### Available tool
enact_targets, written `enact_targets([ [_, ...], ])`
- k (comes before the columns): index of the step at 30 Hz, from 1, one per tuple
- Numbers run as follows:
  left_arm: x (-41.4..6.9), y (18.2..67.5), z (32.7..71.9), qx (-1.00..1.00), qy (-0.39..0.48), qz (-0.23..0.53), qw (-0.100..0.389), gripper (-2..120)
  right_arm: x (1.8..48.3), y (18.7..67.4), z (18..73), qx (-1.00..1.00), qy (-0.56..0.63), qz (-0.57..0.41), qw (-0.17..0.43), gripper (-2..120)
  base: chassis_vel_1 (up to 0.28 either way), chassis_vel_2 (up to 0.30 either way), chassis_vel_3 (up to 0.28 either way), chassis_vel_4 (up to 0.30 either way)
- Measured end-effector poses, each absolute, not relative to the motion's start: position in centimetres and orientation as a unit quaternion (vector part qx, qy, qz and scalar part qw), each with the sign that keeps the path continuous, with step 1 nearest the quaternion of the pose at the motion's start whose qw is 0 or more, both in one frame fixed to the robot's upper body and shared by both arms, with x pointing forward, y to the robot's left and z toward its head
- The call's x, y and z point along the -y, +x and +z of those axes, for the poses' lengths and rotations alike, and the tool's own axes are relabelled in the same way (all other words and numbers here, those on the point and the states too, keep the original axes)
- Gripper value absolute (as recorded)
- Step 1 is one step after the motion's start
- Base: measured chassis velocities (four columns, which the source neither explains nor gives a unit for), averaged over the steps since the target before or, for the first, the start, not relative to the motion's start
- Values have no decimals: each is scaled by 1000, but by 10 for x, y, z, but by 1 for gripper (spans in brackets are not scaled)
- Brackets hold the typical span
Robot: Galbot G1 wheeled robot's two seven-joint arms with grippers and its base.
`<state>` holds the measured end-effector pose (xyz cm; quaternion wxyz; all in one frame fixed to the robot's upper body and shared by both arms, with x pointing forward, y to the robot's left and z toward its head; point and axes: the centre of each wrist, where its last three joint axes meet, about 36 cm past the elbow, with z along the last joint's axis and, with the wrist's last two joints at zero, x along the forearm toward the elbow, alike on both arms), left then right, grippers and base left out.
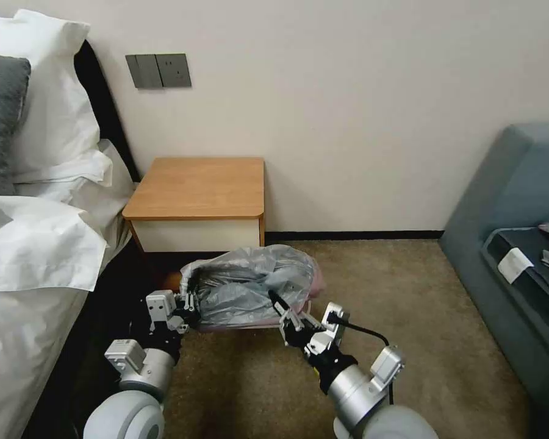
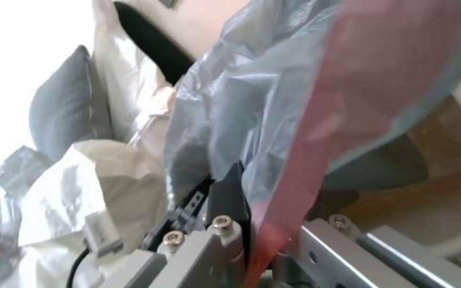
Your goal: Pick up the garbage bag from the table and place it over the trash can.
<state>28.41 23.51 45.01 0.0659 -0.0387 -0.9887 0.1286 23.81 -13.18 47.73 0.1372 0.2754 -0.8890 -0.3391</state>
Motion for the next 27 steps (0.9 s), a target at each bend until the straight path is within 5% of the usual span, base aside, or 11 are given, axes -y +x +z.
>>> enact_targets([
  [27, -232, 279, 489, 970, -30, 207, 126, 3, 143, 224, 452, 911, 268, -288, 121, 0, 0, 0, 0, 0],
])
